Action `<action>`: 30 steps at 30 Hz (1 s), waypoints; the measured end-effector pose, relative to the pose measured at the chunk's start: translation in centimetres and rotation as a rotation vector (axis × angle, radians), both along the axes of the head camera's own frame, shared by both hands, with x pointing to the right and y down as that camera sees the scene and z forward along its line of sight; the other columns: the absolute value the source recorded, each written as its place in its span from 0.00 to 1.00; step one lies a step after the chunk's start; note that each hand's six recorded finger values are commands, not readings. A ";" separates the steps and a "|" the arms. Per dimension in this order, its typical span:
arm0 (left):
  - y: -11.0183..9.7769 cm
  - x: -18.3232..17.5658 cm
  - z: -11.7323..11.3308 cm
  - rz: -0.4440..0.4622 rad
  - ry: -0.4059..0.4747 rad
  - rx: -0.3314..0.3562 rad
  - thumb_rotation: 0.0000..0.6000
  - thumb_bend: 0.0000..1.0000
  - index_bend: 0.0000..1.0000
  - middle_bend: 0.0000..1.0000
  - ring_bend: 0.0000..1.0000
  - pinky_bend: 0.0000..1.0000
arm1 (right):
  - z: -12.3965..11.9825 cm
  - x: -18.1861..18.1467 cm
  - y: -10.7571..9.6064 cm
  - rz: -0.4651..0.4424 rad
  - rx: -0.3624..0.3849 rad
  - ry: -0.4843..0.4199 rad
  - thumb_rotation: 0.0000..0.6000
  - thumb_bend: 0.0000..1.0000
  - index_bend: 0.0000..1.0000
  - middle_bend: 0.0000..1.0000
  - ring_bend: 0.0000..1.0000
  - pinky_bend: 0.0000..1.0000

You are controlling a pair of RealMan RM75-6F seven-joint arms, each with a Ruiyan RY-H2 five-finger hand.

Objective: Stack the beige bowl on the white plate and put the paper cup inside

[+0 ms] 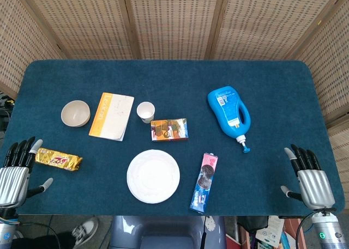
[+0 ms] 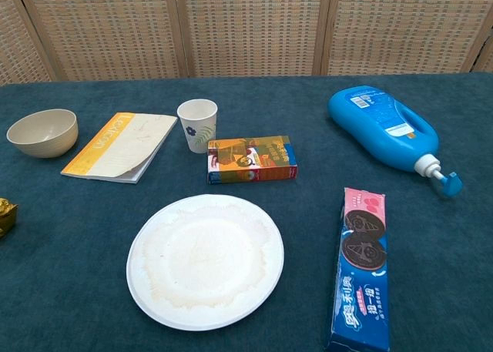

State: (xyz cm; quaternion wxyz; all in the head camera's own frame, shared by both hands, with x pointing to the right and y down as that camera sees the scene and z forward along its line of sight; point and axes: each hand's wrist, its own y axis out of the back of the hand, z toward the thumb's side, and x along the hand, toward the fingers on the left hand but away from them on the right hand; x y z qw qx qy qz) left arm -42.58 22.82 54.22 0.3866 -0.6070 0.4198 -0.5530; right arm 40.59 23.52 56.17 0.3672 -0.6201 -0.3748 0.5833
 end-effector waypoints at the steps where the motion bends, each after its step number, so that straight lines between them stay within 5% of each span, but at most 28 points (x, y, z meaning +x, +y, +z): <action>1: 0.0 0.0 0.0 0.000 0.000 0.000 1.00 0.13 0.00 0.00 0.00 0.00 | 0.0 0.0 0.0 0.000 0.000 0.000 1.00 0.14 0.00 0.00 0.00 0.00; 30: 0.1 0.4 0.3 0.013 0.005 -0.012 1.00 0.13 0.00 0.00 0.00 0.00 | -1.2 0.1 -0.1 -0.004 0.057 -0.020 1.00 0.14 0.00 0.00 0.00 0.00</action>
